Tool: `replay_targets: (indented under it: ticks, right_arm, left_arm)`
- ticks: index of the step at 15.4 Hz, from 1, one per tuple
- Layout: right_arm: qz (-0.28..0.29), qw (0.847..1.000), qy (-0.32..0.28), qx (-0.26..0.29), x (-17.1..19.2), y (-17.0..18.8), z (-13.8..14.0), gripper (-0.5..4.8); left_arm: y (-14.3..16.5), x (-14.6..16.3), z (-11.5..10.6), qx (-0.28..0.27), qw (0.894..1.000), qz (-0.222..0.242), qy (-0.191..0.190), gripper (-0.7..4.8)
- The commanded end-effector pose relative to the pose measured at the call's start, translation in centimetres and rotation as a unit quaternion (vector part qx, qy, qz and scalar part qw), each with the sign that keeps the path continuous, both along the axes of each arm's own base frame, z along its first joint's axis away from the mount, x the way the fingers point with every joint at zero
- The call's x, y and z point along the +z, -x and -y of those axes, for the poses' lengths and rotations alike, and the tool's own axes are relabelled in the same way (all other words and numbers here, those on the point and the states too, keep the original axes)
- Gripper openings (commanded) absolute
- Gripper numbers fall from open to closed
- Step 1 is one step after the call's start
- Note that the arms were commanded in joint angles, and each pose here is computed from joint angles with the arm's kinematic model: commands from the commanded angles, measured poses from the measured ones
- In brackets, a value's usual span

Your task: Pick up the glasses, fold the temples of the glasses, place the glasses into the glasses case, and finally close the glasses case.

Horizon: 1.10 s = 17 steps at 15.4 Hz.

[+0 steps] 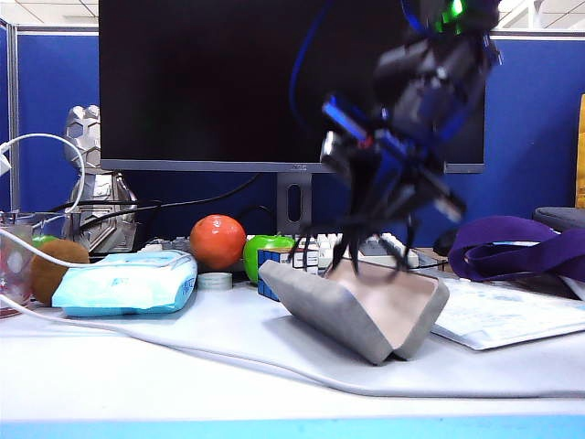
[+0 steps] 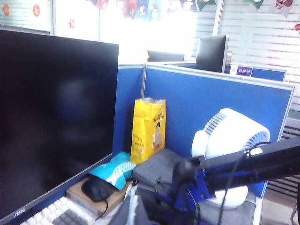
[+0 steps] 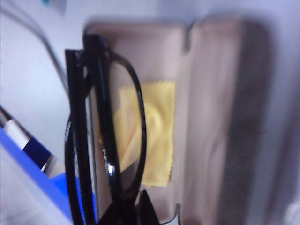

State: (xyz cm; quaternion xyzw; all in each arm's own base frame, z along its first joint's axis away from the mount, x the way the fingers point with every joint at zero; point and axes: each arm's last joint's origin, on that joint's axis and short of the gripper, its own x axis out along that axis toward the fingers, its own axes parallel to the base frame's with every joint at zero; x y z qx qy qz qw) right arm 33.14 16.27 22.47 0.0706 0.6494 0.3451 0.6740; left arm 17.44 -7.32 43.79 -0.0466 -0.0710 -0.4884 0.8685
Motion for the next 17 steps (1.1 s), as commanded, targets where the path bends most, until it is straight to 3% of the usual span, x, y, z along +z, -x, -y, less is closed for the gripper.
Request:
replay_targets:
  ticks: [1,5,10,15,17]
  right_arm:
    - [0.019,1.0,-0.013,0.003,-1.0,-0.01,-0.06,-0.01]
    - [0.019,0.999,-0.036,-0.024,-1.06,-0.48,-0.34,-0.01]
    - [0.021,0.998,-0.058,-0.018,-1.02,-0.53,-0.91,-0.01]
    - [0.054,0.997,0.024,-0.052,-1.34,-0.79,-0.56,-0.01]
    - [0.058,0.996,0.031,-0.054,-1.35,-0.82,-0.52,-0.01]
  left_arm:
    - [0.0,-0.03,0.02,0.002,1.0,0.01,-0.009,-0.05]
    - [-0.03,-0.05,0.02,0.002,1.0,0.01,-0.01,-0.05]
    - [-0.13,-0.1,0.05,0.003,1.0,0.008,-0.01,-0.05]
    - [-0.2,-0.14,0.08,0.003,1.0,0.007,-0.011,-0.06]
    - [-0.22,-0.15,0.08,0.003,1.0,0.007,-0.011,-0.05]
